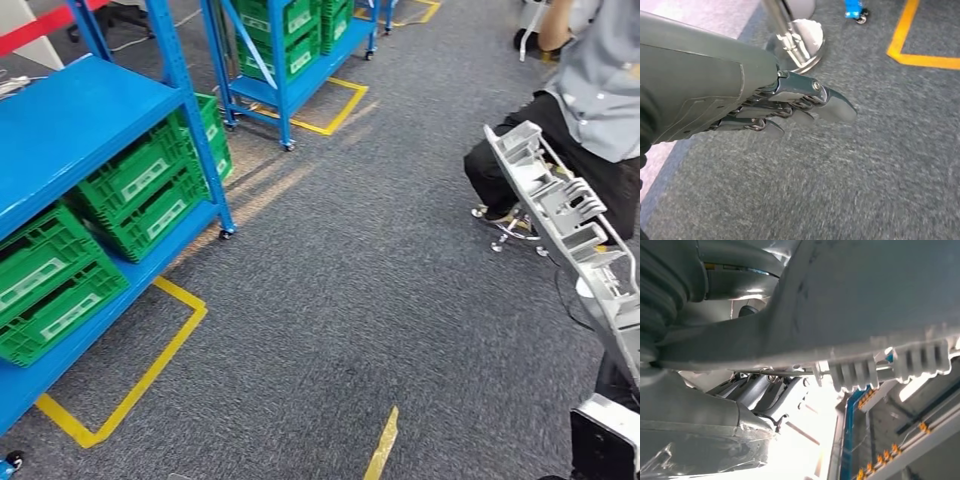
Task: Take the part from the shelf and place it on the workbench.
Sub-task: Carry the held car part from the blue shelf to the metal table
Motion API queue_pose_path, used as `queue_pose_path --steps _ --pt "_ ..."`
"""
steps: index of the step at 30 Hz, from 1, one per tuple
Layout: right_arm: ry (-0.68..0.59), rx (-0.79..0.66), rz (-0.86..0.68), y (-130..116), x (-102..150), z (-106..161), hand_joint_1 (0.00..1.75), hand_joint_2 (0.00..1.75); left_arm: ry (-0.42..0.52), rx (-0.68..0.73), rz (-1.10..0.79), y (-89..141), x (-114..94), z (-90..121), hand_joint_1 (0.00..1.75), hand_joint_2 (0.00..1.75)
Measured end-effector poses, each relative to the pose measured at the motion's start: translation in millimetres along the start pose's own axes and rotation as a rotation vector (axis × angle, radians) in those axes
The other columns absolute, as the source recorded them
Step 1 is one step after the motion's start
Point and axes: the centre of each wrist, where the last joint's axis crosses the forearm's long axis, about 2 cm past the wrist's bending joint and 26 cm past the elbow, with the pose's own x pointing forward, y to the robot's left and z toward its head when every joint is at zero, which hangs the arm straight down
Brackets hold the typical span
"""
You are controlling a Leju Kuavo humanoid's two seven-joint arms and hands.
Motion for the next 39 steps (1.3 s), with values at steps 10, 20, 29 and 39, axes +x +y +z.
queue_pose_path --steps 10,20,29,39 --pt "0.008 0.0 -0.003 -1 -1 1 1.75 1.75 -0.022 -0.017 0.009 0 0 0 0.0 1.75" --pt "0.015 -0.009 0.016 -4 -4 -1 1.75 1.75 -0.024 -0.029 0.013 0 -2 1 0.0 1.75" --pt "0.038 -0.017 0.075 -9 -13 -4 1.75 1.75 -0.024 -0.02 0.008 5 -1 -2 0.0 1.75" --pt "0.027 -0.018 0.139 -13 -22 -11 1.75 1.75 -0.025 -0.028 0.001 4 -2 -1 0.0 1.75"
